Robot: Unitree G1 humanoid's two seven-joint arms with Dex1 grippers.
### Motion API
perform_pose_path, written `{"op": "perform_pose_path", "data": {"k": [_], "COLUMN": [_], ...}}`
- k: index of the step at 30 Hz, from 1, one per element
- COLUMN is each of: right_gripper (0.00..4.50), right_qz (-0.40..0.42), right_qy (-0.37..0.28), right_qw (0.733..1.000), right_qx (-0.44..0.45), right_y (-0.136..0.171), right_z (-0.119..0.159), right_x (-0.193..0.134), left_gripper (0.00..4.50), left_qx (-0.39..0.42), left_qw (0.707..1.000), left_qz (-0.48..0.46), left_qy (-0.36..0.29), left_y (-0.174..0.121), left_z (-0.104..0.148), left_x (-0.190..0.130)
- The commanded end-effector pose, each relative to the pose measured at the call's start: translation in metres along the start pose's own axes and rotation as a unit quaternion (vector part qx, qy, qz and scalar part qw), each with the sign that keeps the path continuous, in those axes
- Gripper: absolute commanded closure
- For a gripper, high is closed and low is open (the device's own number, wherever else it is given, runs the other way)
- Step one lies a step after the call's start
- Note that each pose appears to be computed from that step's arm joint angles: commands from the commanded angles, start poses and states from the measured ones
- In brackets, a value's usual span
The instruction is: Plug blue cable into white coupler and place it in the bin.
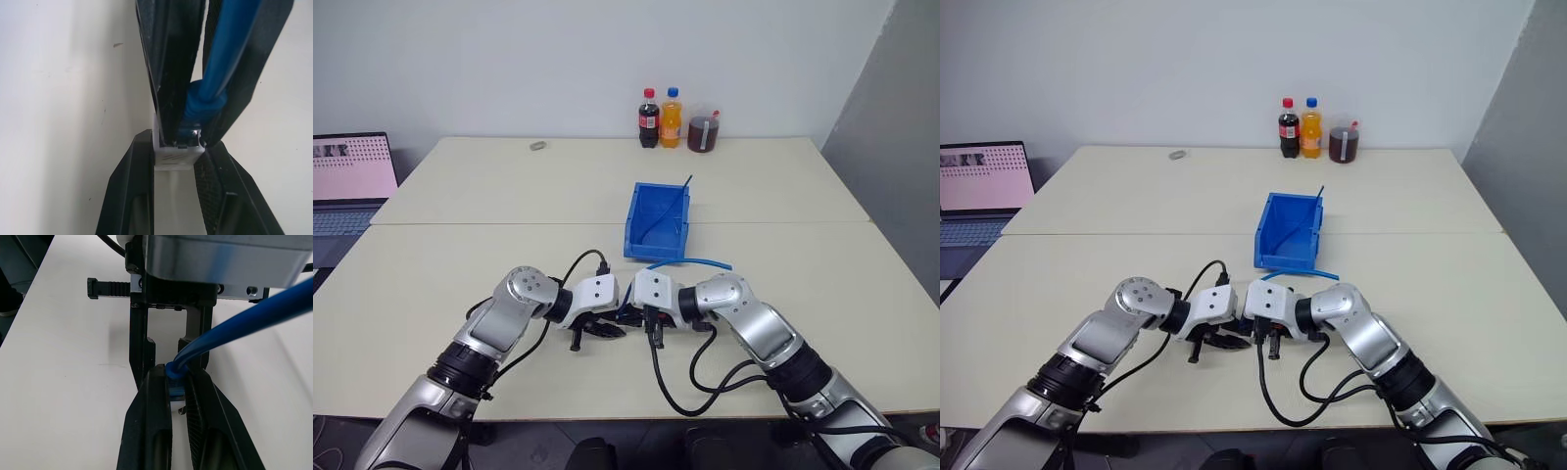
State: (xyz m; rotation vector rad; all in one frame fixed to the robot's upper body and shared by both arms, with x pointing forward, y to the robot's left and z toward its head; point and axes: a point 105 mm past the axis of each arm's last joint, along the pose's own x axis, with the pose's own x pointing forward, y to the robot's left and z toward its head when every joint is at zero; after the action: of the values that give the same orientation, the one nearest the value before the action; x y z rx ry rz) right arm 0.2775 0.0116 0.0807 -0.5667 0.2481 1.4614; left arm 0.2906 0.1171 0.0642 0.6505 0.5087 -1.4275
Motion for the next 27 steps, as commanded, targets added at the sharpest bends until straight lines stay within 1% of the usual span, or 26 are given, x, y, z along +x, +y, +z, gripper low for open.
{"op": "perform_pose_path", "data": {"k": [1,5,9,11,12,13,16,22,24,25,27], "right_gripper": [4.39,4.39,4.39,4.39,4.39,4.39,4.39,4.39,4.39,4.39,4.39], "right_qz": [0.121,0.101,0.048,0.038,0.030,0.026,0.009,-0.031,-0.048,-0.060,-0.085], "right_qy": [0.130,0.091,0.055,0.043,0.035,0.031,0.010,-0.053,-0.075,-0.091,-0.123], "right_qw": [0.977,0.984,0.993,0.995,0.996,0.996,0.997,0.994,0.991,0.989,0.982], "right_qx": [0.114,0.111,0.097,0.081,0.081,0.082,0.071,0.087,0.096,0.104,0.114], "right_y": [0.067,0.056,0.035,0.031,0.028,0.027,0.022,0.011,0.005,0.001,-0.008], "right_z": [-0.084,-0.065,-0.051,-0.045,-0.042,-0.040,-0.028,0.003,0.014,0.022,0.037], "right_x": [0.017,0.019,0.012,0.007,0.005,0.004,-0.003,-0.011,-0.015,-0.019,-0.029], "left_gripper": [3.71,3.71,3.71,3.01,2.90,2.70,1.96,0.79,0.26,0.07,0.00], "left_qx": [0.030,0.032,0.010,0.005,0.004,0.004,-0.007,-0.022,-0.030,-0.035,-0.044], "left_qw": [0.999,0.999,0.998,0.998,0.997,0.997,0.997,0.995,0.993,0.990,0.984], "left_qz": [-0.003,0.010,0.028,0.034,0.036,0.038,0.046,0.052,0.066,0.079,0.105], "left_qy": [-0.028,-0.032,-0.053,-0.061,-0.062,-0.062,-0.069,-0.079,-0.093,-0.108,-0.136], "left_y": [-0.002,0.001,0.003,0.002,0.002,0.002,0.001,-0.011,-0.011,-0.009,-0.004], "left_z": [0.020,0.020,0.020,0.019,0.017,0.016,0.011,0.004,0.006,0.010,0.019], "left_x": [-0.001,-0.001,-0.003,-0.006,-0.008,-0.009,-0.018,-0.036,-0.042,-0.047,-0.056]}}
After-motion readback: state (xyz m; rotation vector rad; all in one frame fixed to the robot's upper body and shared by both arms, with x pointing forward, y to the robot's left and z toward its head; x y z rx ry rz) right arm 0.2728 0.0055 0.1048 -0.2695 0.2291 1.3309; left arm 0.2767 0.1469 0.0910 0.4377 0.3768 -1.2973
